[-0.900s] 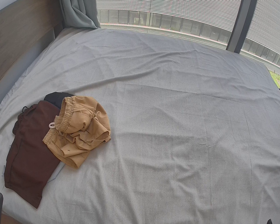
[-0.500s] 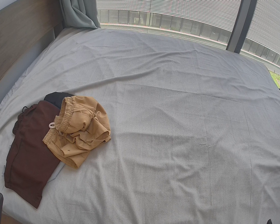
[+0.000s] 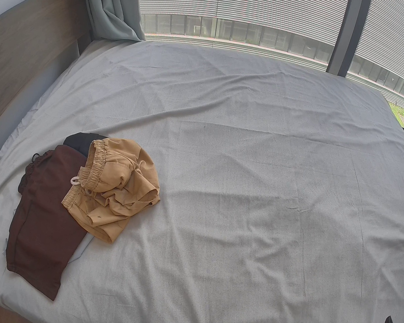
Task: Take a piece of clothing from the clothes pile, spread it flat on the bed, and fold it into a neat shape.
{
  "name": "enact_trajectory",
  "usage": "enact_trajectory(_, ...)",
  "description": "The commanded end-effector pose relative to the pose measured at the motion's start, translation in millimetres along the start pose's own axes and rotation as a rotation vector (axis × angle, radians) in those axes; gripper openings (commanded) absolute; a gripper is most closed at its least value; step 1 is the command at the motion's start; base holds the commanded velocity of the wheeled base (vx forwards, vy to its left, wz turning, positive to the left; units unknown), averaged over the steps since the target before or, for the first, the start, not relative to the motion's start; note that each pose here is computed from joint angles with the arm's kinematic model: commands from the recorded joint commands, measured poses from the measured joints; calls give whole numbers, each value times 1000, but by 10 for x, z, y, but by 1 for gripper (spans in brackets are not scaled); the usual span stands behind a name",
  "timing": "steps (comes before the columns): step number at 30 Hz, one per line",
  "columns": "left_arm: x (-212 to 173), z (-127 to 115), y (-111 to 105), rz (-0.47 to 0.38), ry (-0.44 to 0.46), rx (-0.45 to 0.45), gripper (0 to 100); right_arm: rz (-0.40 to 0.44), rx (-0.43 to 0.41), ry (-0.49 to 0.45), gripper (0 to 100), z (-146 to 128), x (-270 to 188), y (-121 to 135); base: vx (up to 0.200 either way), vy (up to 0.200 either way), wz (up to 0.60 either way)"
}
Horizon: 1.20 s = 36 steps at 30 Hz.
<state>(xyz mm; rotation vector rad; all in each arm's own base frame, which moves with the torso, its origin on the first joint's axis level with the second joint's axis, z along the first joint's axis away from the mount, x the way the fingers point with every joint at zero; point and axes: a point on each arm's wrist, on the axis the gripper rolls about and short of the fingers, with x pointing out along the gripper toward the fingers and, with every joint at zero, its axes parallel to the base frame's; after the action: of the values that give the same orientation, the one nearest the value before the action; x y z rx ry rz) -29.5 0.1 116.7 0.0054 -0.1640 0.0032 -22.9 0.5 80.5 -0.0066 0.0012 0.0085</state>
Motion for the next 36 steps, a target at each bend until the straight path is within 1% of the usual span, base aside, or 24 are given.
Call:
enact_trajectory(1,107,-153,-8,-81,121,-16,100,1,-1,6,100,-43,4,0,0,0,0)
enact_trajectory(2,109,-155,-8,-82,124,-18,100,1,-1,6,100,-43,4,0,0,0,0)
enact_trajectory(4,123,-154,-16,-118,148,-16,100,1,-4,6,100,-43,4,1,0,0,0)
enact_trajectory(7,179,-54,-26,-162,183,-22,100,2,-1,6,100,-43,4,1,0,0,0)
enact_trajectory(8,179,-54,-26,-162,183,-22,100,2,-1,6,100,-43,4,1,0,0,0)
enact_trajectory(9,232,37,-28,-171,195,-30,100,2,-1,5,100,-41,4,1,0,0,0)
enact_trajectory(10,232,37,-28,-171,195,-30,100,2,-1,5,100,-41,4,1,0,0,0)
enact_trajectory(12,308,177,-30,-175,201,-30,100,2,-1,6,100,-43,4,1,0,0,0)
enact_trajectory(16,394,302,-34,-188,211,-46,100,2,-1,5,100,-41,4,1,0,0,0)
enact_trajectory(17,425,353,-39,-210,215,-65,100,2,-1,5,100,-41,4,1,0,0,0)
enact_trajectory(20,478,399,-46,-235,232,-92,100,1,-1,6,100,-43,4,0,0,0,0)
enact_trajectory(23,528,391,-54,-252,265,-111,100,2,-1,5,100,-41,4,1,0,0,0)
enact_trajectory(27,570,383,-63,-278,292,-118,100,2,-1,5,100,-41,4,1,0,0,0)
enact_trajectory(29,645,408,-74,-299,318,-138,100,2,-1,5,100,-41,4,1,0,0,0)
enact_trajectory(32,716,488,-83,-322,318,-171,100,2,-1,5,100,-41,4,1,0,0,0)
enact_trajectory(35,769,538,-91,-347,322,-176,100,2,-1,5,100,-41,4,1,0,0,0)
enact_trajectory(36,830,578,-101,-375,334,-182,100,1,-1,6,100,-43,4,0,0,0,0)
